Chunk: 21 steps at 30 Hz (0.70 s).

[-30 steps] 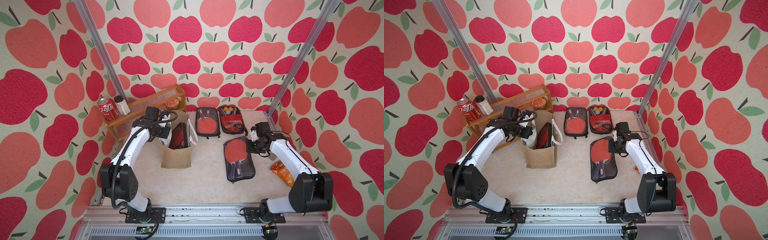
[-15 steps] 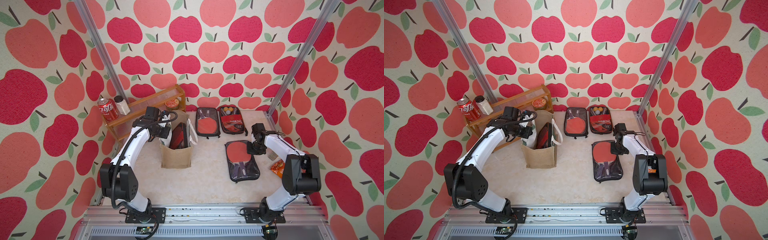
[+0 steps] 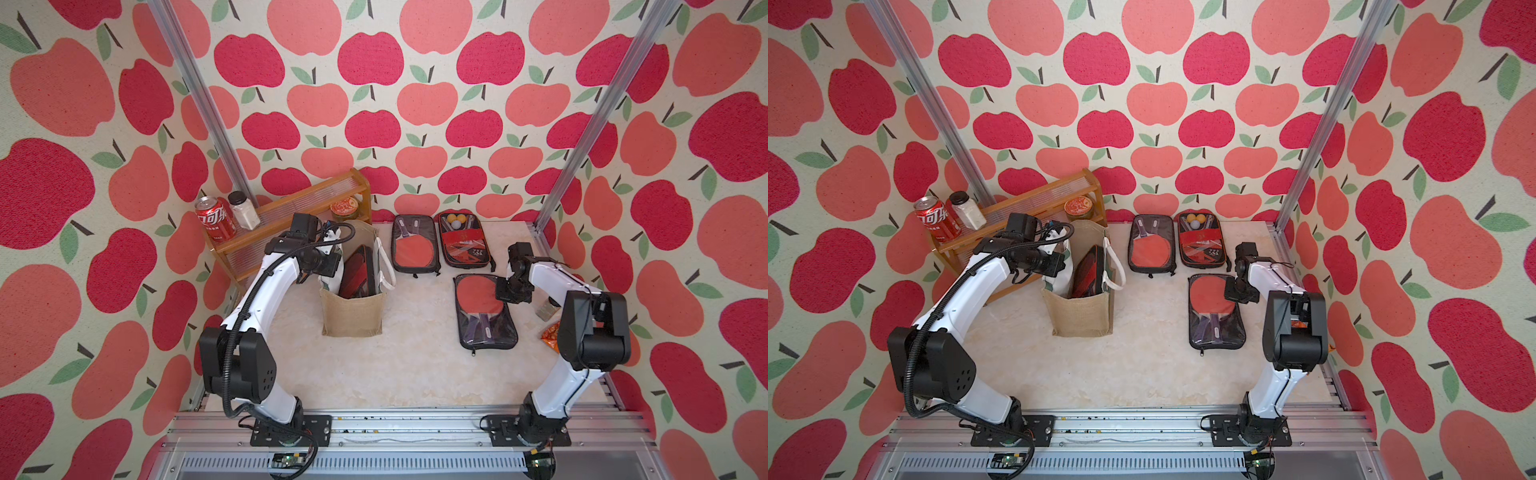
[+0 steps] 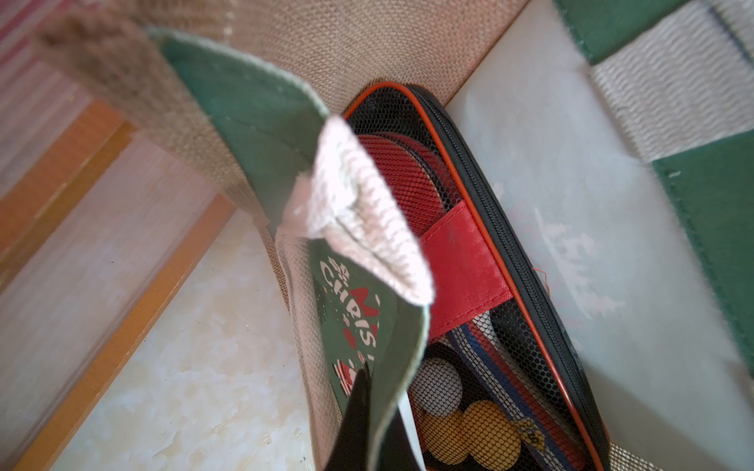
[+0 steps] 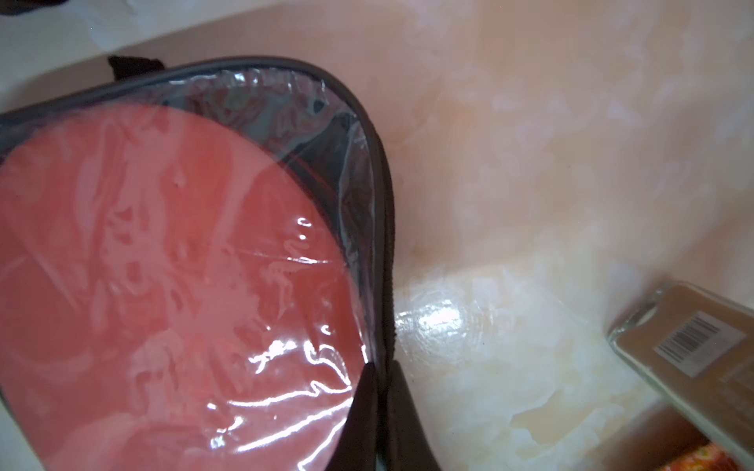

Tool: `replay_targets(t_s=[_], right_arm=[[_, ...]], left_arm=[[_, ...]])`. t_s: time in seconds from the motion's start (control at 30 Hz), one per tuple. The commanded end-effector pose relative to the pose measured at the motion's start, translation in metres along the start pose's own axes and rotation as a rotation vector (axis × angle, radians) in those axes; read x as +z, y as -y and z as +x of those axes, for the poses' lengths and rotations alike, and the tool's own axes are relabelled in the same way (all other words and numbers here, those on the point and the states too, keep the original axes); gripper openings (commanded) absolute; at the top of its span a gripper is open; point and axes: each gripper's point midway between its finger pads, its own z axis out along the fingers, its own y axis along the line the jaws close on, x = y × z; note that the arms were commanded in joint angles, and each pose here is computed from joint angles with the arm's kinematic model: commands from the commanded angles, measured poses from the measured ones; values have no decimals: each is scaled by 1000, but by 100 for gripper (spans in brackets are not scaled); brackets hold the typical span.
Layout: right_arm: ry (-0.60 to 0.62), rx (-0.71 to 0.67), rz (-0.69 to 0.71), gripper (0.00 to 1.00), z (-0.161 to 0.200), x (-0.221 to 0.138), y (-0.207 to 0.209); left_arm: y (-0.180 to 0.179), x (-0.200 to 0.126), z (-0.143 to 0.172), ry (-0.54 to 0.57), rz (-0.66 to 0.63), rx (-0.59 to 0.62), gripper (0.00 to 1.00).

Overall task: Remove the ping pong set from the canvas bag
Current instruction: Place the ping pong set at the center of the board.

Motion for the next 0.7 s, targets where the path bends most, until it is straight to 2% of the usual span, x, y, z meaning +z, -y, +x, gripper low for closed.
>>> replay_targets(t_s=[0.0, 0.33, 0.5, 0.67], right_arm=[[22, 16, -20, 16, -15, 0, -3], [16, -9, 16, 30, -14, 0, 3], [76, 4, -11, 35, -20, -25, -1], [142, -29, 20, 37, -27, -59, -7]], left_arm=[[-8, -1, 7, -26, -36, 5, 0], [-8, -1, 8, -29, -36, 4, 0], [-8, -2, 8, -29, -36, 4, 0], [-6, -2, 8, -30, -27, 2, 0]])
